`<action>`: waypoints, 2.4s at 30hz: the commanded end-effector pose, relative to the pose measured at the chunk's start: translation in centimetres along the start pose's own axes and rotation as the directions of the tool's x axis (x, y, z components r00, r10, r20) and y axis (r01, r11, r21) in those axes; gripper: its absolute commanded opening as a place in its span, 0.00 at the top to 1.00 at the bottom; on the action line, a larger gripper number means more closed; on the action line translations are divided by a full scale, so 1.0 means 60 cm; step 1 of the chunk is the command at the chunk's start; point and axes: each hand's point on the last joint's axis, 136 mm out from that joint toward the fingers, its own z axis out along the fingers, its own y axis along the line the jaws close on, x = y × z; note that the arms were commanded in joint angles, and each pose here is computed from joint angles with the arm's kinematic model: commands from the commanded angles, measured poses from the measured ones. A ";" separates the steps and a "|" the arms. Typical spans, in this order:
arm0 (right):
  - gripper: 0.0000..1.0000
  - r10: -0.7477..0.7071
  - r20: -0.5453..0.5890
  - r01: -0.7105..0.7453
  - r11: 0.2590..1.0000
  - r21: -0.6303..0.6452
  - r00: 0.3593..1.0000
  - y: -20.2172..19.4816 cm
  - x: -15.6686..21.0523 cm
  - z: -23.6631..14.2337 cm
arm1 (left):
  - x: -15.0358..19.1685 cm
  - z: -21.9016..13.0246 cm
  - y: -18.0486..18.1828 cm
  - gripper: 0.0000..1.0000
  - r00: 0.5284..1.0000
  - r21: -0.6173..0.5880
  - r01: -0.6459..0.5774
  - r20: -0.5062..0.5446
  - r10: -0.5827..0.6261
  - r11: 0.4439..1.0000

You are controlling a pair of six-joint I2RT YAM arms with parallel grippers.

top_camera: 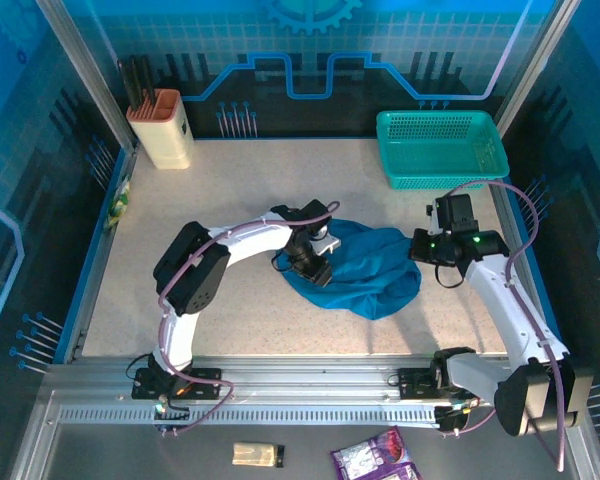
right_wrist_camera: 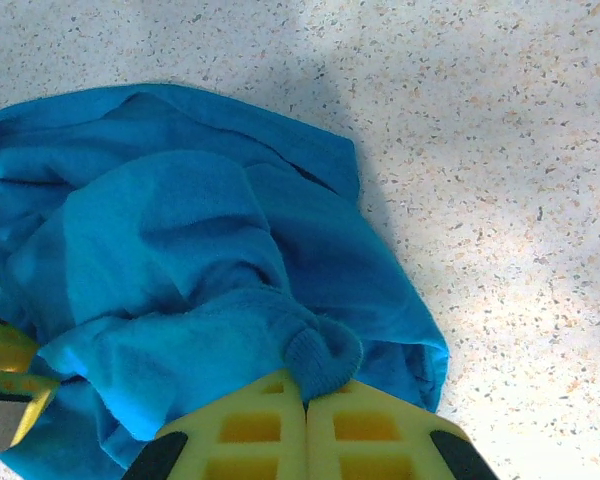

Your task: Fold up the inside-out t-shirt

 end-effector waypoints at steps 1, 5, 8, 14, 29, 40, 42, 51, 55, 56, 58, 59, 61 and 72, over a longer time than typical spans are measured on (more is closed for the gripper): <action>1.00 0.003 0.044 -0.002 1.000 -0.022 0.999 0.010 -0.028 -0.012 | -0.003 -0.003 0.010 0.83 1.000 -0.047 -0.015 -0.011 0.015 0.999; 1.00 -0.009 0.111 0.009 1.000 0.002 0.994 0.010 -0.062 -0.033 | -0.051 -0.078 0.011 0.99 0.990 -0.146 -0.043 0.128 0.062 0.988; 1.00 -0.026 0.225 0.020 0.999 0.027 0.974 0.011 -0.128 -0.082 | -0.105 -0.193 -0.005 1.00 0.951 -0.222 -0.065 0.283 0.128 0.973; 1.00 -0.040 0.542 0.032 0.999 0.023 0.839 0.036 -0.306 -0.276 | -0.188 -0.488 -0.052 1.00 0.766 -0.324 -0.069 0.589 0.258 0.944; 1.00 0.127 0.845 0.454 0.797 -0.399 0.519 0.237 -0.346 -0.606 | 0.011 -0.999 -0.112 1.00 0.122 -0.409 0.209 0.912 0.391 0.888; 1.00 0.098 0.788 0.423 0.800 -0.425 0.608 0.250 -0.340 -0.517 | -0.022 -0.972 -0.097 1.00 0.156 -0.383 0.200 0.921 0.356 0.902; 1.00 0.083 0.726 0.314 0.863 -0.395 0.683 0.221 -0.341 -0.444 | -0.067 -0.929 -0.078 1.00 0.225 -0.373 0.184 0.917 0.331 0.909; 0.88 0.049 0.323 -0.025 0.997 -0.079 0.945 0.057 -0.209 -0.116 | -0.246 -0.649 -0.035 1.00 0.603 -0.138 -0.013 0.789 0.118 0.990; 0.66 0.000 0.305 0.030 0.995 -0.095 0.952 0.061 -0.191 -0.114 | -0.253 -0.570 -0.051 1.00 0.703 -0.106 -0.089 0.698 0.137 0.990; 0.62 -0.024 0.320 0.072 0.987 -0.140 0.947 0.078 -0.194 -0.122 | -0.250 -0.560 -0.058 1.00 0.713 -0.118 -0.107 0.683 0.159 0.987; 0.56 -0.085 0.362 0.191 0.944 -0.268 0.928 0.127 -0.203 -0.142 | -0.238 -0.541 -0.077 1.00 0.733 -0.142 -0.161 0.646 0.214 0.977; 0.55 -0.113 0.380 0.248 0.912 -0.326 0.918 0.152 -0.205 -0.152 | -0.232 -0.535 -0.085 1.00 0.738 -0.152 -0.184 0.632 0.239 0.971; 0.54 -0.184 0.417 0.371 0.823 -0.430 0.890 0.200 -0.206 -0.172 | -0.217 -0.522 -0.100 1.00 0.745 -0.176 -0.230 0.601 0.290 0.957; 0.44 -0.556 0.685 0.879 0.229 -0.418 0.470 0.345 -0.126 -0.194 | -0.116 -0.514 -0.188 1.00 0.668 -0.195 -0.466 0.563 0.487 0.863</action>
